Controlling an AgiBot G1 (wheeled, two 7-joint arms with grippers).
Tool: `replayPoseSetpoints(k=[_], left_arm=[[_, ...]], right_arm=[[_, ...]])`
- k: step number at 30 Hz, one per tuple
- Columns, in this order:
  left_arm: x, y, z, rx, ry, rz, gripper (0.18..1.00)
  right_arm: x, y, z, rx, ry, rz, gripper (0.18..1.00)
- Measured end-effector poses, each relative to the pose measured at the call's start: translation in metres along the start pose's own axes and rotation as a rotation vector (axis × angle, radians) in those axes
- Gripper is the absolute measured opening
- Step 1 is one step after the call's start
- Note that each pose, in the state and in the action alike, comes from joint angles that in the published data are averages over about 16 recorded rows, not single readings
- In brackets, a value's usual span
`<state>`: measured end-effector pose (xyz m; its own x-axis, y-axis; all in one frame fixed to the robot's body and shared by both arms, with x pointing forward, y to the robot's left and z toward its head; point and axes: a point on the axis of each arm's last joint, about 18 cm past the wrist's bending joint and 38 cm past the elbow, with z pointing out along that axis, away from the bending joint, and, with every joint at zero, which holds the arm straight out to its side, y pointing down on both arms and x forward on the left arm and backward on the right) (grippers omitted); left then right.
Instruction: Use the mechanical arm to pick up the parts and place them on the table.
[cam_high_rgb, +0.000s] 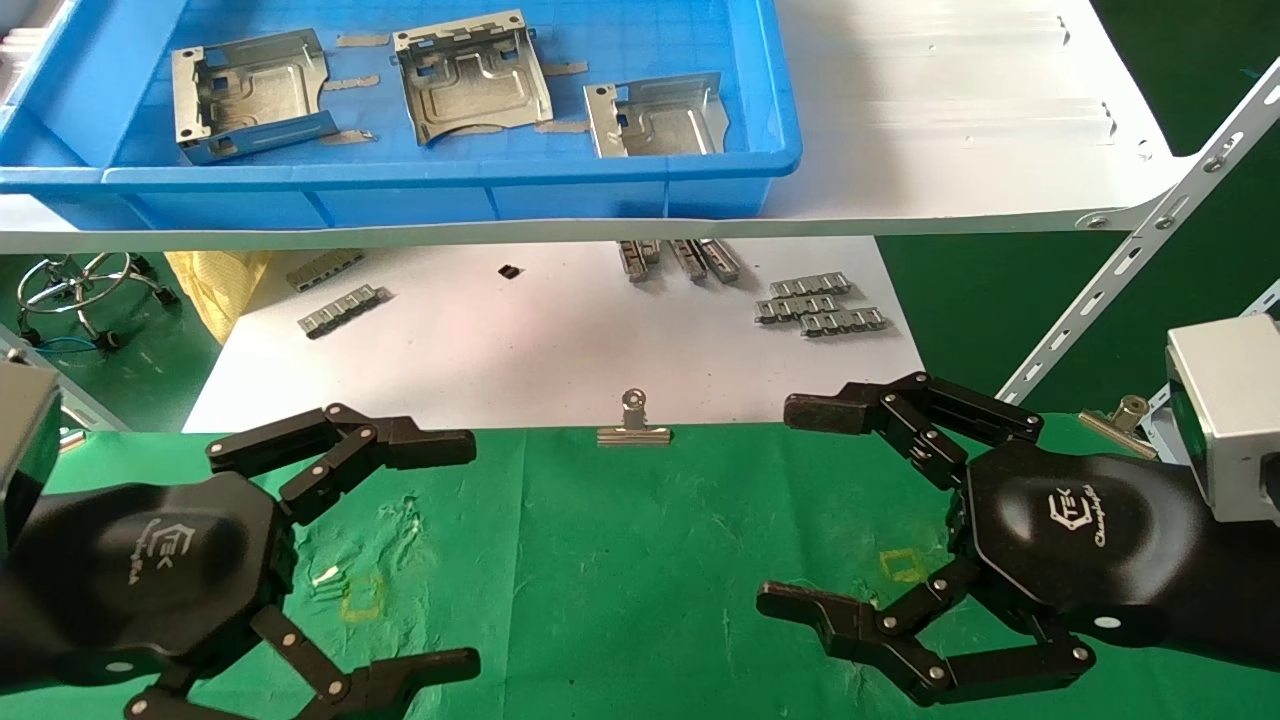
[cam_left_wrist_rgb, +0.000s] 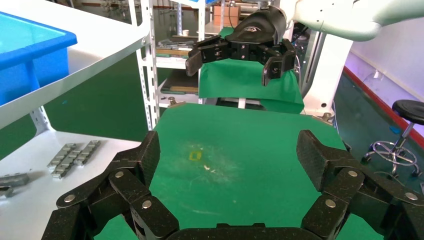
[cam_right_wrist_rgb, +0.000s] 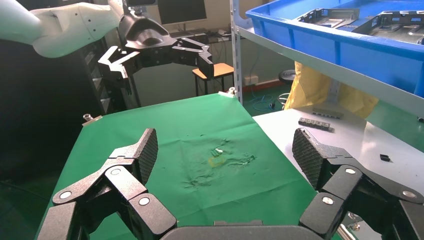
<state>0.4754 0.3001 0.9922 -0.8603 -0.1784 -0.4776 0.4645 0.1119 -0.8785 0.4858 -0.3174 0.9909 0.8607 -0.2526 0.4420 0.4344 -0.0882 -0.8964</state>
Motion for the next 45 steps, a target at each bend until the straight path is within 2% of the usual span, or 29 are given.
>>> replayPoseSetpoints(k=[45], left_arm=[[0.0, 0.0, 0.0, 0.0, 0.0, 0.0, 1.001]], right_arm=[[0.0, 0.0, 0.0, 0.0, 0.0, 0.0, 1.0]])
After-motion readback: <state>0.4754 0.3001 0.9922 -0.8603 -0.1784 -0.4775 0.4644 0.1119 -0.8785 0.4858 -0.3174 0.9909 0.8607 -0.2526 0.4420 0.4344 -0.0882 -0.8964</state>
